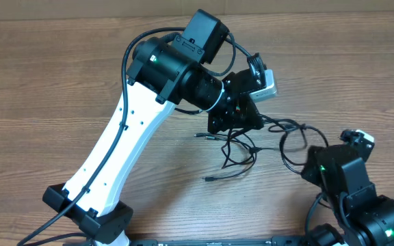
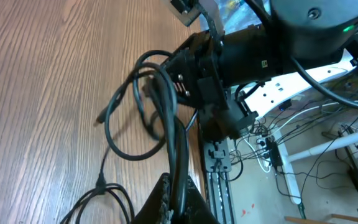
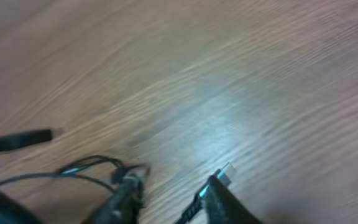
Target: Untangle cables
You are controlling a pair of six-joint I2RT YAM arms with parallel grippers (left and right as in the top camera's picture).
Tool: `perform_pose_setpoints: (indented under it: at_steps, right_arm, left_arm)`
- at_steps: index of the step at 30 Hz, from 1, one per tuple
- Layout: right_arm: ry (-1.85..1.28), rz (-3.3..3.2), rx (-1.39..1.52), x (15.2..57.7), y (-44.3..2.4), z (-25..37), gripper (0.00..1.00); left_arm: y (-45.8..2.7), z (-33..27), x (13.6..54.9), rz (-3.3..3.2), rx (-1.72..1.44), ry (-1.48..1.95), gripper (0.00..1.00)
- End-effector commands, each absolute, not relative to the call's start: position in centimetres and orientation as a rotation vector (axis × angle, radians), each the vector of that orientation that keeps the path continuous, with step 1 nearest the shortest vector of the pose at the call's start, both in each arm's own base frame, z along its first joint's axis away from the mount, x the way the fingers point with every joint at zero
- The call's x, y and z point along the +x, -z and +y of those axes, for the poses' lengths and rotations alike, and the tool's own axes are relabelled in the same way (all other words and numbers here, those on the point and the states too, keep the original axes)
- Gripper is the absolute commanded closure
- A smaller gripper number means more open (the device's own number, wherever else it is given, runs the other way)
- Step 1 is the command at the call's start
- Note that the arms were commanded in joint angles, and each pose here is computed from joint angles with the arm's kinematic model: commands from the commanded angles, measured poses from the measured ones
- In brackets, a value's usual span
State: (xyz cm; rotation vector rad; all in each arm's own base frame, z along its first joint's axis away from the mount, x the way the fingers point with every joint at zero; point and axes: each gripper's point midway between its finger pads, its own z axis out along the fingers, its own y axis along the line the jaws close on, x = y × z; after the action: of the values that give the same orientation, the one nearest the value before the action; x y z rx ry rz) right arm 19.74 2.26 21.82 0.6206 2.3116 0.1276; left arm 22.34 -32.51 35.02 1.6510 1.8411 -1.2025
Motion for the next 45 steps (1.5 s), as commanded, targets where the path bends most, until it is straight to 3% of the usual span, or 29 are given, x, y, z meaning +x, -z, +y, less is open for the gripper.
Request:
perform_pose_setpoints:
  at_steps: [1,3,6,9,11,20,22,24,25,28,31,32,42,45]
  right_arm:
    - [-0.031,2.296,0.634,19.3,-22.1,0.9,0.73]
    - [0.005,2.306,0.641,18.9,-21.8,0.4,0.73]
    - [0.067,2.298,0.721,18.0,-21.4,-0.8,0.53]
    - [0.096,2.289,0.786,17.4,-21.2,-1.5,0.49]
    - [0.093,2.287,0.790,17.5,-21.2,-1.5,0.36]
    - [0.094,2.285,0.793,17.4,-21.2,-1.5,0.27]
    - [0.093,2.285,0.794,17.5,-21.2,-1.5,0.18]
    - [0.092,2.284,0.793,17.5,-21.2,-1.5,0.18]
    - [0.090,2.282,0.794,17.5,-21.2,-1.5,0.23]
    - [0.082,2.282,0.794,17.6,-21.2,-1.4,0.67]
    - [0.082,2.281,0.794,17.6,-21.2,-1.4,0.91]
    - [0.082,2.281,0.794,17.6,-21.2,-1.4,0.95]
    - [0.076,2.281,0.794,17.6,-21.2,-1.3,0.96]
    - [0.073,2.282,0.793,17.6,-21.2,-1.2,0.88]
  left_arm:
    - [-36.2,-32.1,22.4,1.813,1.630,1.195,0.96]
    - [-36.4,-32.1,22.4,1.807,1.627,1.207,0.96]
    - [-36.5,-32.0,22.5,1.797,1.623,1.203,0.96]
    - [-37.1,-31.4,23.3,1.790,1.582,1.204,0.96]
    - [-38.2,-30.6,23.8,1.761,1.542,1.235,0.96]
    - [-44.4,-25.3,26.1,1.553,1.328,1.330,0.96]
    - [-45.5,-23.9,26.6,1.516,1.282,1.344,0.96]
    - [-46.1,-22.7,27.1,1.502,1.242,1.351,0.96]
    - [-46.4,-22.2,27.2,1.492,1.224,1.364,0.96]
    - [-46.6,-21.6,27.4,1.496,1.197,1.379,0.96]
    - [-46.3,-21.7,27.4,1.517,1.199,1.373,0.96]
    - [-46.1,-21.8,27.5,1.526,1.202,1.362,0.96]
    - [-44.8,-21.6,28.4,1.617,1.190,1.281,0.96]
    - [-44.9,-21.6,28.5,1.622,1.185,1.285,0.96]
